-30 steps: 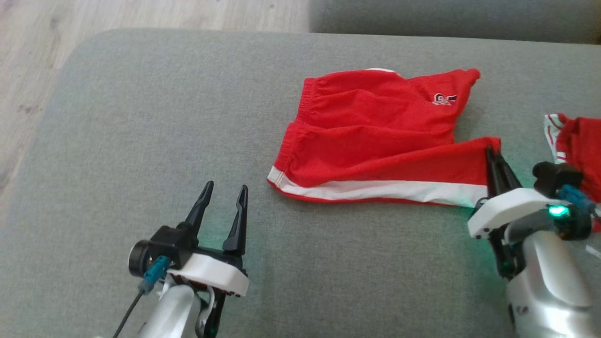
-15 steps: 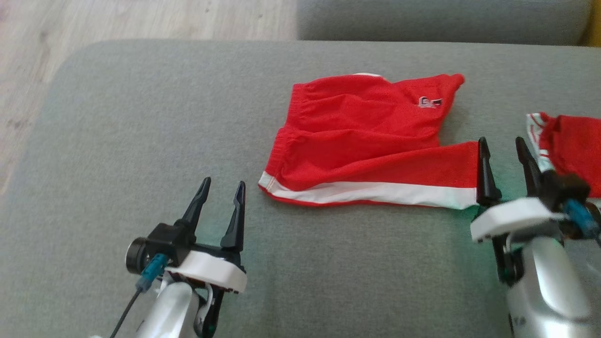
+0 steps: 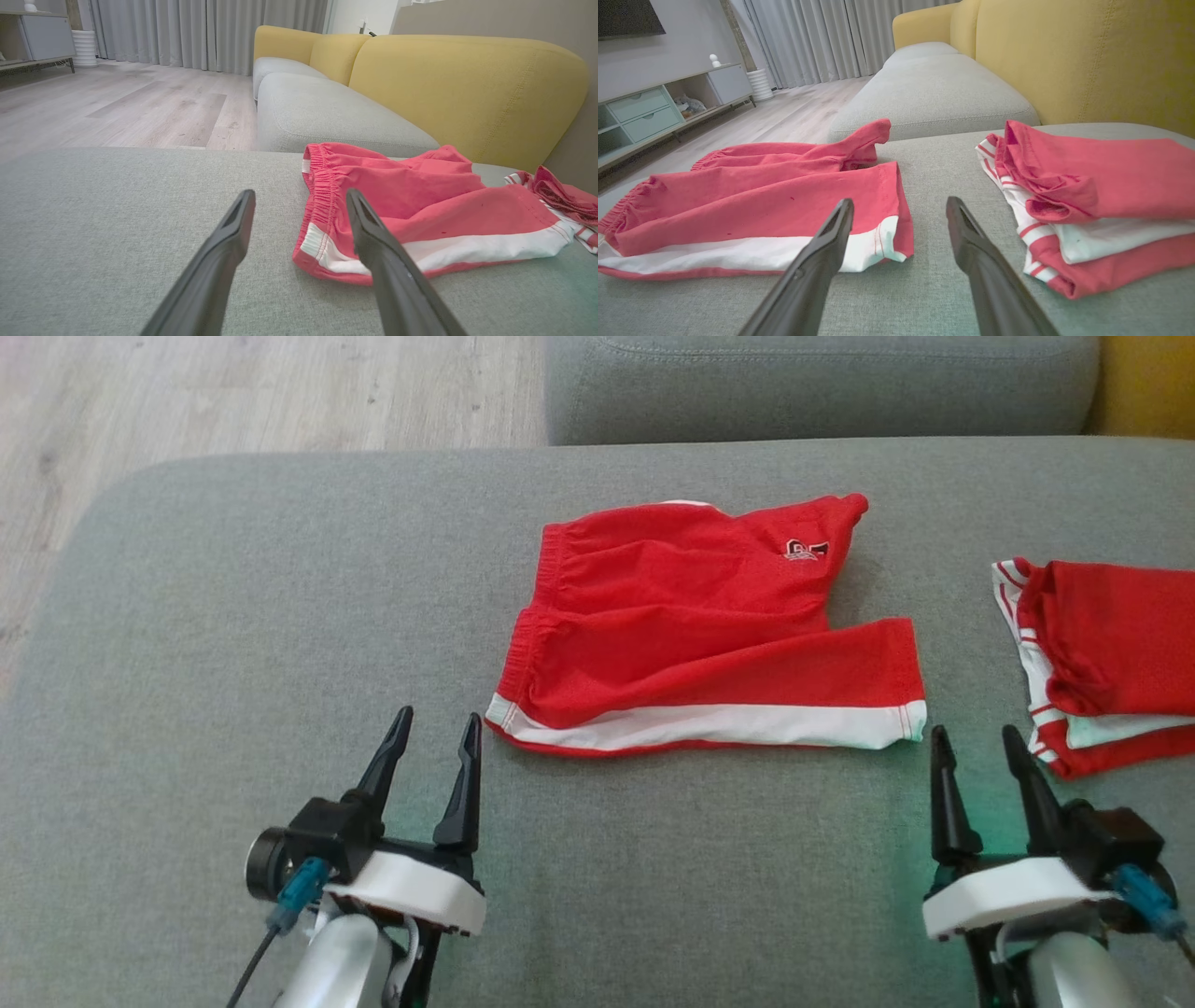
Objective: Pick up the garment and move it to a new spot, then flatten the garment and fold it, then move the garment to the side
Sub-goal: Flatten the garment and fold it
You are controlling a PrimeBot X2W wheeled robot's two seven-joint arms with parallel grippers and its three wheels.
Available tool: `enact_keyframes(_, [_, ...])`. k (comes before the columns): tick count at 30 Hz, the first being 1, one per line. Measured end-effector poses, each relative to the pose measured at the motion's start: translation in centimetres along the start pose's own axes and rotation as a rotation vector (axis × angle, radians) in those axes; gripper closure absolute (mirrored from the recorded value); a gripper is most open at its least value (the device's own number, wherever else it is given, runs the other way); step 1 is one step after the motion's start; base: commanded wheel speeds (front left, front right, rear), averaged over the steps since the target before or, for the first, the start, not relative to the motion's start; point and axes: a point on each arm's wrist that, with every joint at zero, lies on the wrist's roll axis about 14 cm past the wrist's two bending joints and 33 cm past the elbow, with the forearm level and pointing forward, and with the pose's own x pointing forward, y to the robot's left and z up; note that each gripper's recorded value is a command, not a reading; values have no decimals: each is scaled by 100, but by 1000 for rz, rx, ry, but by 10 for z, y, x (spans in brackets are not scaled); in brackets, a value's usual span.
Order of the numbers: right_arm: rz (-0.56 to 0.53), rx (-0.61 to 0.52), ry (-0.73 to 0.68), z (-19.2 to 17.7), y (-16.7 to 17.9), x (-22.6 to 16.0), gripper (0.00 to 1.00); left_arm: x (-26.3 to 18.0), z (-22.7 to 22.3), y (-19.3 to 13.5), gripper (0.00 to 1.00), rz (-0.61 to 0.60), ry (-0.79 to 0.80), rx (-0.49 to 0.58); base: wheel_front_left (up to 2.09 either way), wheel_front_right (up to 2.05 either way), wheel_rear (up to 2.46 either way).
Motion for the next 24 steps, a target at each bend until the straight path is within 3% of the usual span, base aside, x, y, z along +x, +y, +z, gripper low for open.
enact_keyframes(20, [53, 13, 223, -56, 18, 37, 0, 3, -9, 15, 0, 39, 30, -2, 0, 0, 0])
enact_keyframes(21, [52, 14, 231, -58, 18, 36, 16, 3, -10, 15, 0, 38, 30, -3, 0, 0, 0])
enact_keyframes(22, [52, 14, 238, -60, 18, 35, 78, 3, -10, 15, 0, 38, 31, -3, 0, 0, 0])
enact_keyframes(23, [52, 14, 241, -61, 18, 35, 100, 4, -10, 15, 0, 36, 31, -3, 0, 0, 0])
enact_keyframes(24, [52, 16, 240, -61, 19, 36, 100, 4, -10, 14, 0, 35, 31, -3, 0, 0, 0])
